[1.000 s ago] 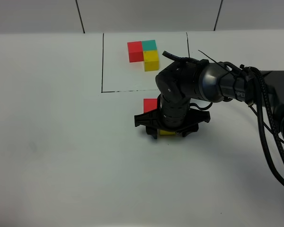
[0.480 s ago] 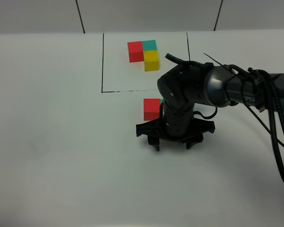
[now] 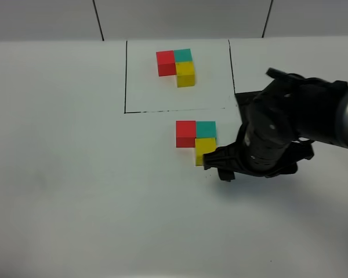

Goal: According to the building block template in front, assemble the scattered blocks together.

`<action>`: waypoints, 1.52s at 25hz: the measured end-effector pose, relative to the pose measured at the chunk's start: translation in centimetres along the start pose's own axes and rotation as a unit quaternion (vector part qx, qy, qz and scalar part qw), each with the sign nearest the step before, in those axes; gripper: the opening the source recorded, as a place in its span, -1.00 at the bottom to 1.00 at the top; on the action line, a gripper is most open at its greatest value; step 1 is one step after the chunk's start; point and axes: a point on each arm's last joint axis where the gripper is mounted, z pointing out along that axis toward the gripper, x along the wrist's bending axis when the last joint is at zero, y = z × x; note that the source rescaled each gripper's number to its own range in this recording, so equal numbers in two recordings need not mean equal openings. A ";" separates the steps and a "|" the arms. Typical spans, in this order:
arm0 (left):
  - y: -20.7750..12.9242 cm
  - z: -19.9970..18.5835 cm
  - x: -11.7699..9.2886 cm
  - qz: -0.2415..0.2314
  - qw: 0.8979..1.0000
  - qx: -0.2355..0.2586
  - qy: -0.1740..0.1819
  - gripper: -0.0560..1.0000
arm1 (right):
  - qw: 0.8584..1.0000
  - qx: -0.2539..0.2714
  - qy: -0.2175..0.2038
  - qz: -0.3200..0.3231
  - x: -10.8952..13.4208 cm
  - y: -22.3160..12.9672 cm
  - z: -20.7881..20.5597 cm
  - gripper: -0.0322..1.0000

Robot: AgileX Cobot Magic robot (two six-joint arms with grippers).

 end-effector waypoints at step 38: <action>0.0 0.0 0.0 0.000 1.000 0.000 0.000 0.51 | 0.970 -0.239 0.023 0.047 -14.3 -17.5 -16.4 0.78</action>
